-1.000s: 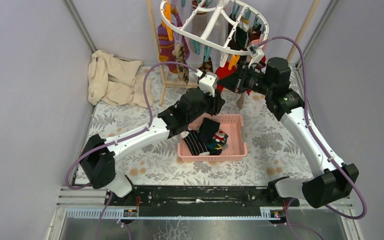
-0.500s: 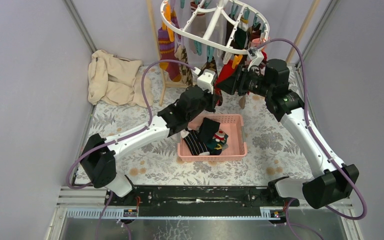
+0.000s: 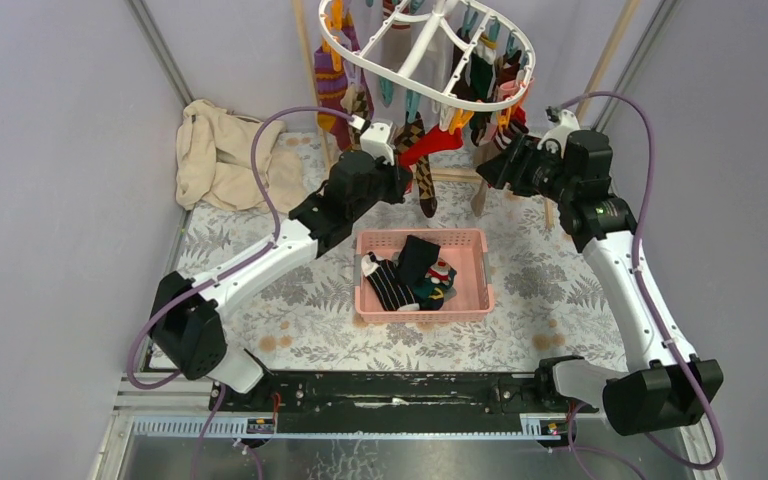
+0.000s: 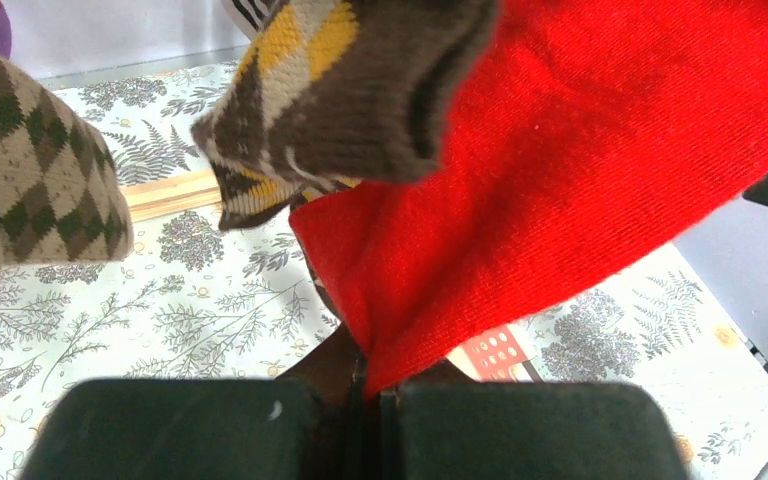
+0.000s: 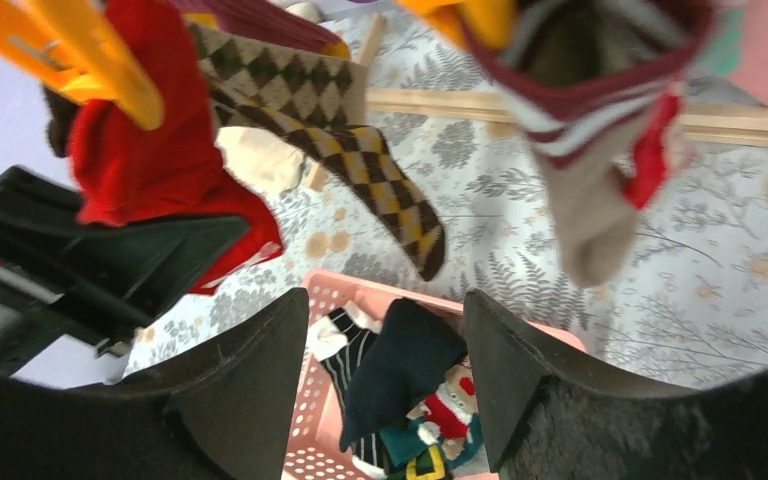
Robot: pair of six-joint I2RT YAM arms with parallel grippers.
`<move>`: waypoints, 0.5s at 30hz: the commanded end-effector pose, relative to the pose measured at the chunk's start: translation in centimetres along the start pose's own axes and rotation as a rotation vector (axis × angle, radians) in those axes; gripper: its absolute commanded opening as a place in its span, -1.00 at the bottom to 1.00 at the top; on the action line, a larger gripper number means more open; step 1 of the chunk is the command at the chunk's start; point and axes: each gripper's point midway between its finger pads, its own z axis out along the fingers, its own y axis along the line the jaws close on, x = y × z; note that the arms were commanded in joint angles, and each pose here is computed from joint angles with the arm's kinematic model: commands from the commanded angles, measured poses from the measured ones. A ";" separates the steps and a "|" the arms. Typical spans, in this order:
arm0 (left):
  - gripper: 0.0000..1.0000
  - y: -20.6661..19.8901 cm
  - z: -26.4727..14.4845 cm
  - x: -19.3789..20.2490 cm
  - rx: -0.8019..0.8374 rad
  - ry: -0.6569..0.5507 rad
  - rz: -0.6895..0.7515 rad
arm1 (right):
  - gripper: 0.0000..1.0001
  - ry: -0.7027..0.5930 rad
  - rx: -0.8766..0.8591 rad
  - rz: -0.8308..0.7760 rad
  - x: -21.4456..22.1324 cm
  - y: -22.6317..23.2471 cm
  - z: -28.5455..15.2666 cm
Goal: Remove the socks clipped to the hanger
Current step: Remove the sock from the hanger.
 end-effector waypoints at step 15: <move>-1.00 3.9 -4.4 -1.7 -0.040 0.006 -0.080 | 0.29 -0.078 0.017 -0.005 -0.7 -1.8 -0.1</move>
